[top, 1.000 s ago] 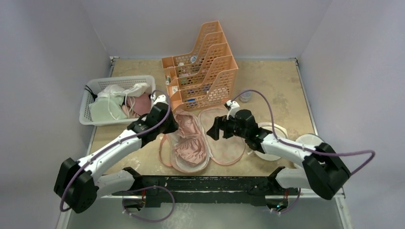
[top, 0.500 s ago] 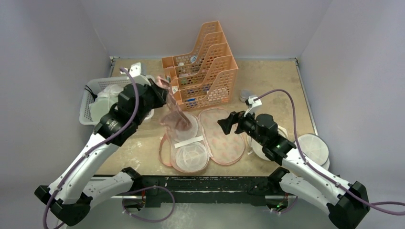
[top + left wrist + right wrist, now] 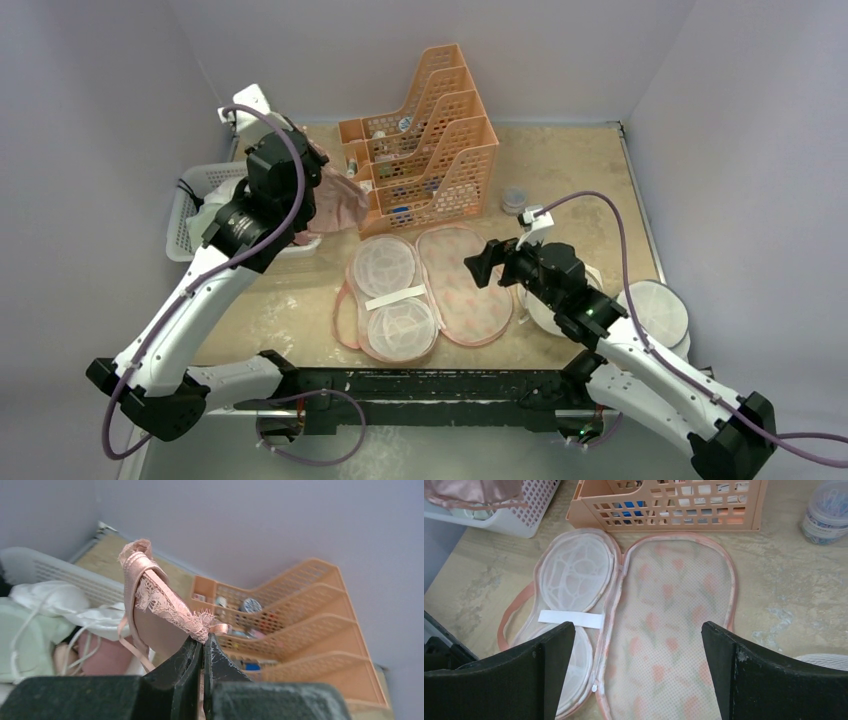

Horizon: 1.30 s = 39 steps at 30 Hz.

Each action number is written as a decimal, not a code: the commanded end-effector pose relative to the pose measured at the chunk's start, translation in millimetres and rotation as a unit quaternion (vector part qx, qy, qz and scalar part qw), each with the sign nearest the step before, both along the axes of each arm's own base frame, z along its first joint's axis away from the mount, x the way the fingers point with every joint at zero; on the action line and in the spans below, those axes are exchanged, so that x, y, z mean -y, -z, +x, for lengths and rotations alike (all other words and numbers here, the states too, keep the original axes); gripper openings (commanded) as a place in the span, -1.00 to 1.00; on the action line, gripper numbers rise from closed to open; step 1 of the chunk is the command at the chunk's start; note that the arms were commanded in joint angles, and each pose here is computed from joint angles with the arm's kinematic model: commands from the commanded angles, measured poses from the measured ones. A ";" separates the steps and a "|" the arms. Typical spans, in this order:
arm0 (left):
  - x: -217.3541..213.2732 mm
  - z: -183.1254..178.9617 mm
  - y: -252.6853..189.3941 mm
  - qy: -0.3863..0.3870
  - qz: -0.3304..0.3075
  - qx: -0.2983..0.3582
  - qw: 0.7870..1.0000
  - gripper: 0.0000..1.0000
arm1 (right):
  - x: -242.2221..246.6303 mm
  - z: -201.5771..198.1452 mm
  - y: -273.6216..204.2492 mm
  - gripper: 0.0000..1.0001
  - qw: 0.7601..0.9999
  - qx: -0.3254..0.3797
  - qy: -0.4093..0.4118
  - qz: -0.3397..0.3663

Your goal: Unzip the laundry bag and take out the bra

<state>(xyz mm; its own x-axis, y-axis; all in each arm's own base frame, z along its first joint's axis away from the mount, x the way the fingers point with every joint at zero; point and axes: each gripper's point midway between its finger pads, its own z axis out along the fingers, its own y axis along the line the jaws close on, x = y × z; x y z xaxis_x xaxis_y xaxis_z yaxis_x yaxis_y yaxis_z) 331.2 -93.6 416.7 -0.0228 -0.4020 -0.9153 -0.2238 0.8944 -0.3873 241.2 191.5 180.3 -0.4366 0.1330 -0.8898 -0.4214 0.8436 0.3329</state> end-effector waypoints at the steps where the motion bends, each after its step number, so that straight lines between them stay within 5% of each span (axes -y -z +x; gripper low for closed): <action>1: -56.7 -12.4 -41.6 -0.160 -0.016 0.070 0.984 -1.00 | 8.8 4.8 -32.5 0.99 0.999 0.041 0.020 0.004; 13: -90.7 13.0 -1.8 -0.220 0.026 0.043 0.974 -1.00 | 16.8 -2.8 -51.0 1.00 0.998 0.062 0.020 0.008; 30: -182.7 73.2 102.2 -0.235 -0.013 -0.003 0.972 -1.00 | 16.3 -2.1 -46.6 1.00 0.999 0.046 0.020 -0.002; 39: -236.1 67.5 162.9 -0.328 -0.066 -0.068 0.940 -1.00 | 5.3 4.9 -40.3 1.00 0.999 0.035 0.009 -0.004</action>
<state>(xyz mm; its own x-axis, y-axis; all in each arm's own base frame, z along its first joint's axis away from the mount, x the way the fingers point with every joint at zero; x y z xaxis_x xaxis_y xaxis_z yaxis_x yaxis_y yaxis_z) 400.3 123.7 262.0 0.0830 -0.4254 -0.9012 -0.7332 0.5864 -0.3444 237.3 178.6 188.8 -0.4345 0.0834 -0.8968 -0.4051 0.8712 0.2773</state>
